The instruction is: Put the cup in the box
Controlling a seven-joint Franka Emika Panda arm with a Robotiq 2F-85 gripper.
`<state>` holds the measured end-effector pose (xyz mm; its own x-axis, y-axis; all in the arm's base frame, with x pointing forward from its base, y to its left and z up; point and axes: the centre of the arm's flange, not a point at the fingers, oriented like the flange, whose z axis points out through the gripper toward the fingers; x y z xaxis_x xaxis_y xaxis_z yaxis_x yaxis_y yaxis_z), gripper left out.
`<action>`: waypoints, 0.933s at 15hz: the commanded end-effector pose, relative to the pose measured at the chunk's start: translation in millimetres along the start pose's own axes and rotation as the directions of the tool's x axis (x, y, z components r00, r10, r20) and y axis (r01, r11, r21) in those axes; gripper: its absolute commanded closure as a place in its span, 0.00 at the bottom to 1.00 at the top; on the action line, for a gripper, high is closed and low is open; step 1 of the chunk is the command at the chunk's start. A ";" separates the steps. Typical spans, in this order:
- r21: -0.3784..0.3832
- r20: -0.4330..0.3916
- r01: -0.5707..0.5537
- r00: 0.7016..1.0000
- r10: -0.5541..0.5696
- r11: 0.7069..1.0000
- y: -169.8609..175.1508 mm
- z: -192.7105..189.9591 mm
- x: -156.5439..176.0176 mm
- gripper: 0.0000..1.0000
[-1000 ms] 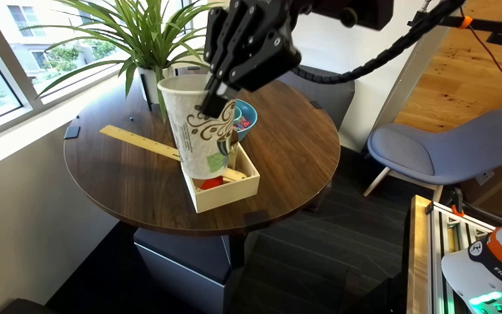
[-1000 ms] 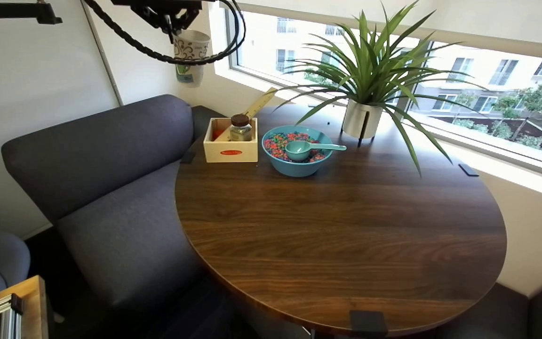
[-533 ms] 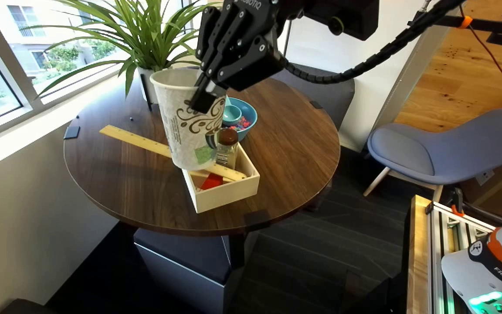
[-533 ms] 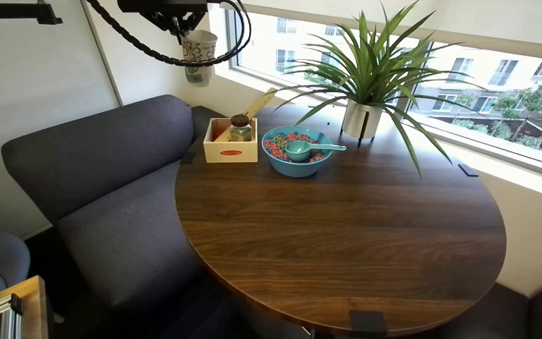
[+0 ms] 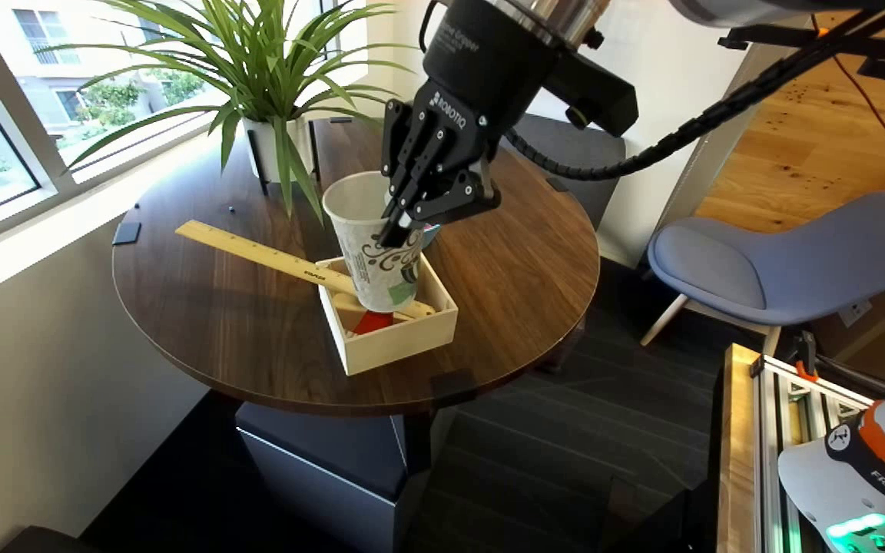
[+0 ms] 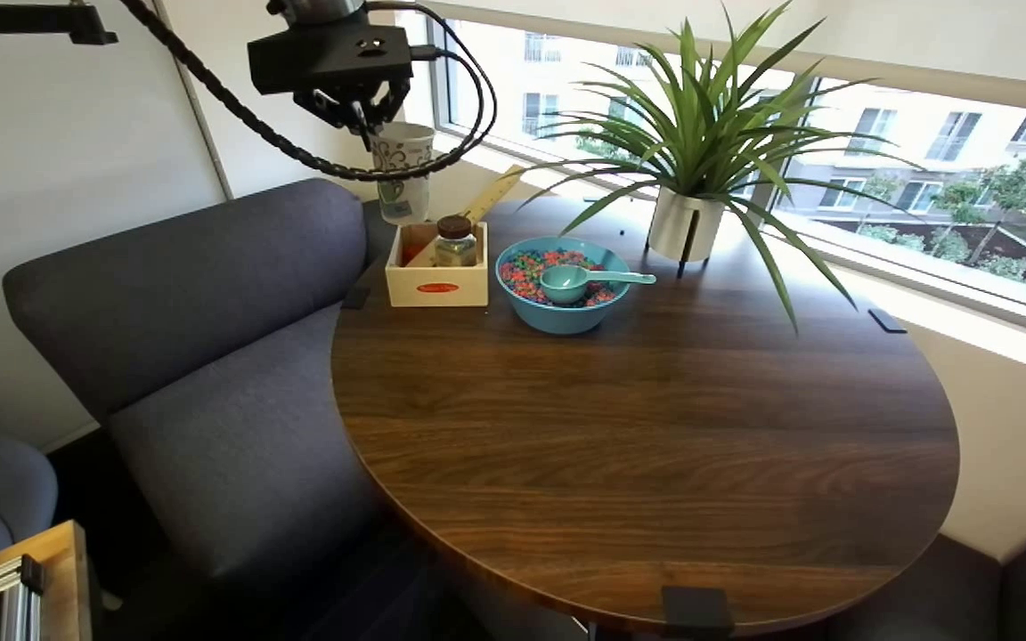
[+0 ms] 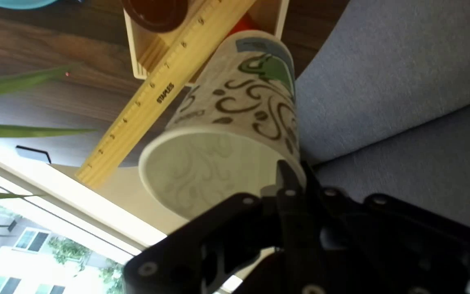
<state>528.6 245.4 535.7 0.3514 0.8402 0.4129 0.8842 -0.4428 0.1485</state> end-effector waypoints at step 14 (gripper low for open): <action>-0.083 0.017 0.028 0.999 -0.027 0.996 -15.8 46.9 -15.1 0.99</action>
<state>528.9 252.6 497.8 0.3232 0.8435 0.4291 0.8656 -0.4468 0.2263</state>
